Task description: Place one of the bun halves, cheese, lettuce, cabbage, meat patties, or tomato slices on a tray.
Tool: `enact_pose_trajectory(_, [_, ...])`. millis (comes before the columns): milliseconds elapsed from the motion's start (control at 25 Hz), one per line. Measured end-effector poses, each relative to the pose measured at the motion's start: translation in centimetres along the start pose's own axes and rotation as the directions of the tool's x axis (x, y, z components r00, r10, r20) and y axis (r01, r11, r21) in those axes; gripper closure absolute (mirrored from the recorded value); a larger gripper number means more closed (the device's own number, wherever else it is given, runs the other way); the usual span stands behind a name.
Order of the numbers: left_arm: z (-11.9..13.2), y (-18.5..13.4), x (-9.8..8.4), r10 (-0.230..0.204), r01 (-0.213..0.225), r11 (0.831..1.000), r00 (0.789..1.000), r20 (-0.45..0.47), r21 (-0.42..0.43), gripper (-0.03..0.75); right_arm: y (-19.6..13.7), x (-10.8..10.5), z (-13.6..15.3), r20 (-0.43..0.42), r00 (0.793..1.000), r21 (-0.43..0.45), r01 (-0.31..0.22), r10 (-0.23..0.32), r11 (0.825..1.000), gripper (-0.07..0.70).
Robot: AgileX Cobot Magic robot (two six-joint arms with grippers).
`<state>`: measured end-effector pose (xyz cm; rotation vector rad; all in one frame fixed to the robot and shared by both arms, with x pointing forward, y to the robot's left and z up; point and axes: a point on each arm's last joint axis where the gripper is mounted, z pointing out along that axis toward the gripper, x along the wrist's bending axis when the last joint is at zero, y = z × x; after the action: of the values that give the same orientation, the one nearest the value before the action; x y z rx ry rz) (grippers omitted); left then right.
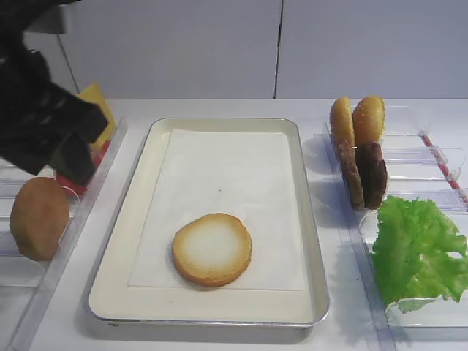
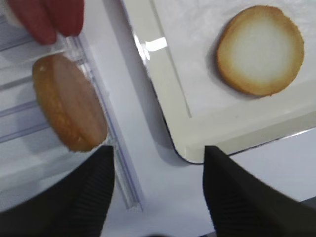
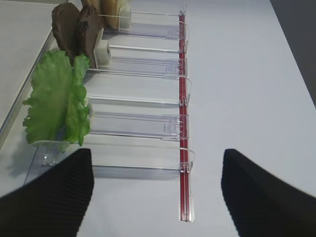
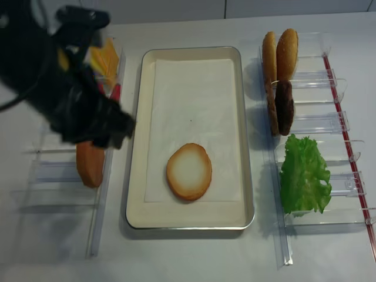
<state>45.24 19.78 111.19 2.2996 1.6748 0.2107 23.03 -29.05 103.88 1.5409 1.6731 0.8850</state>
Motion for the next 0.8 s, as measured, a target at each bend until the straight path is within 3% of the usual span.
enact_pose_trajectory(240, [-3.1,-5.9,1.2,-0.022,0.018,0.994,0.999,-0.03,-0.11,0.351,0.0,0.0,0.0,0.0,1.0,0.0,0.0,0.0,1.0,0.098])
enact_pose_trajectory(440, [-6.0,-10.3,1.9,-0.03,0.026,0.968,1.0,-0.01,-0.248,0.364,0.0,0.0,0.0,0.0,1.0,0.0,0.0,0.0,1.0,0.098])
enact_pose_trajectory(800, [-10.7,-17.4,2.8,-0.01,0.025,0.851,0.999,0.032,-0.525,0.388,0.0,0.0,0.0,0.0,1.0,0.0,0.002,-0.002,1.0,0.098])
